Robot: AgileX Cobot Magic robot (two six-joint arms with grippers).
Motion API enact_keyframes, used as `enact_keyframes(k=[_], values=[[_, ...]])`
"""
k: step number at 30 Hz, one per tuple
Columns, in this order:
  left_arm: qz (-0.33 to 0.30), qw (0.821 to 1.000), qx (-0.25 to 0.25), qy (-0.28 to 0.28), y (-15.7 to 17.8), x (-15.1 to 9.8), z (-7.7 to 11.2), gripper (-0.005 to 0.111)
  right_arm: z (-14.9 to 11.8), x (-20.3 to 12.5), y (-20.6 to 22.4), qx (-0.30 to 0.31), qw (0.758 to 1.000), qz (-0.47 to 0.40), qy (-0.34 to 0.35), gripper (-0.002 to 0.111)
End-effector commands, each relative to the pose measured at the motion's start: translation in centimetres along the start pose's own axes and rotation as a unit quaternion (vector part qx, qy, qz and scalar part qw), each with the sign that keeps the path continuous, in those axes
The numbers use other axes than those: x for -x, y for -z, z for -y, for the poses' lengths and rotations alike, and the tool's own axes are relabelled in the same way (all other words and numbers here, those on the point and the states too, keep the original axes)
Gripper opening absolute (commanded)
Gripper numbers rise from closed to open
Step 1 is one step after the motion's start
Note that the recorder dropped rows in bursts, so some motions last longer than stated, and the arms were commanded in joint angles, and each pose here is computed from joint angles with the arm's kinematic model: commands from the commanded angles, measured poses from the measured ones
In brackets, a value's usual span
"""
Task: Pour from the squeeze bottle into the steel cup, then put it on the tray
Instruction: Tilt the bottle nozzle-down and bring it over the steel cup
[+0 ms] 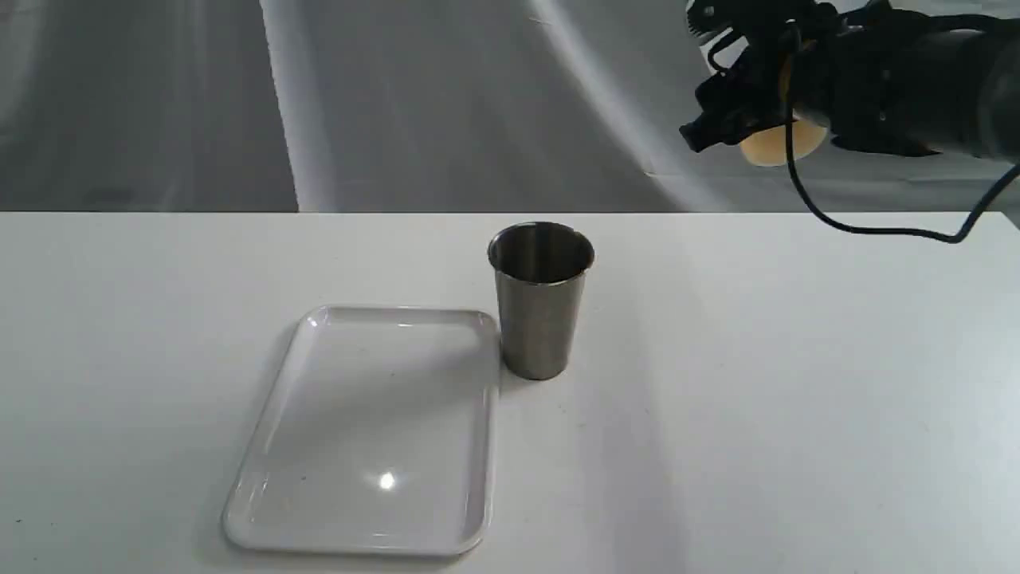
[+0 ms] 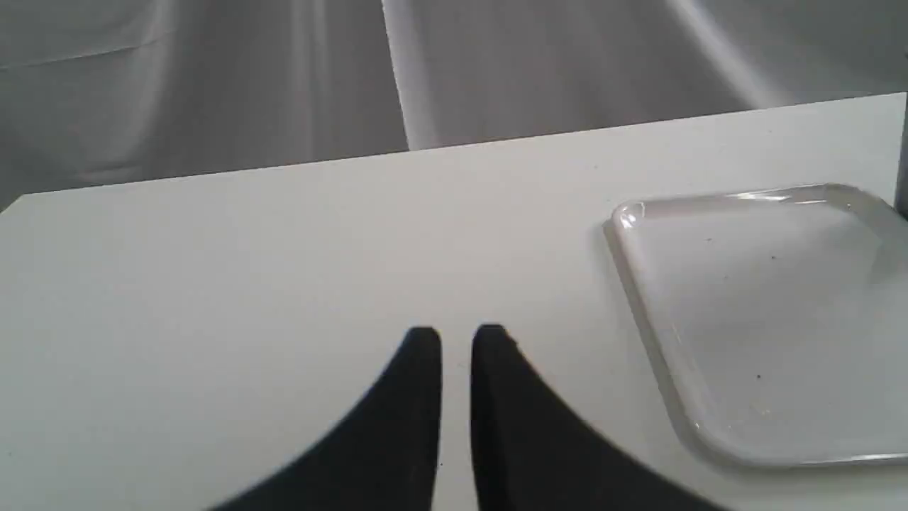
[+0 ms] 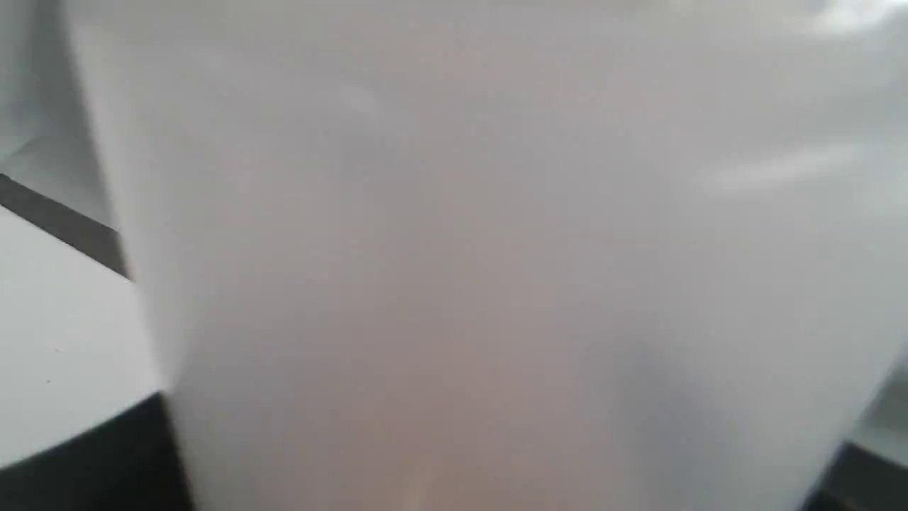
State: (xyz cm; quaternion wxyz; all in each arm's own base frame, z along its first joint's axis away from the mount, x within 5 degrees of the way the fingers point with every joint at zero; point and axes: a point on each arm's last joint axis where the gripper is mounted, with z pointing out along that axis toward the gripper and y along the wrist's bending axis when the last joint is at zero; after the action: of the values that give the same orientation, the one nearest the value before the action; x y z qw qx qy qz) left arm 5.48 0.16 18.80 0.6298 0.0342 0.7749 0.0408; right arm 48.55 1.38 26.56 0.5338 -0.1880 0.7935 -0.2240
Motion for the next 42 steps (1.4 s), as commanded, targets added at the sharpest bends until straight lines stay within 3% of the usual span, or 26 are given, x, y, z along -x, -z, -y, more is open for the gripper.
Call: enact_keyframes(k=[1,27,34,42], values=[[0.003,1.000,0.002,0.002,0.0,-0.1,0.0,0.008,0.5,0.7,0.2,-0.005,1.000,0.013,0.016,0.000],[0.003,1.000,0.002,0.002,0.0,-0.1,0.0,0.008,0.3,0.8,0.2,-0.009,0.994,0.024,0.104,0.000],[0.003,1.000,0.002,0.002,0.0,-0.1,0.0,0.008,-1.3,-1.0,0.6,0.018,0.971,0.002,0.237,0.000],[0.003,1.000,0.002,0.002,0.0,-0.1,0.0,0.008,-2.8,-1.5,1.5,0.061,0.956,0.015,0.287,0.000]])
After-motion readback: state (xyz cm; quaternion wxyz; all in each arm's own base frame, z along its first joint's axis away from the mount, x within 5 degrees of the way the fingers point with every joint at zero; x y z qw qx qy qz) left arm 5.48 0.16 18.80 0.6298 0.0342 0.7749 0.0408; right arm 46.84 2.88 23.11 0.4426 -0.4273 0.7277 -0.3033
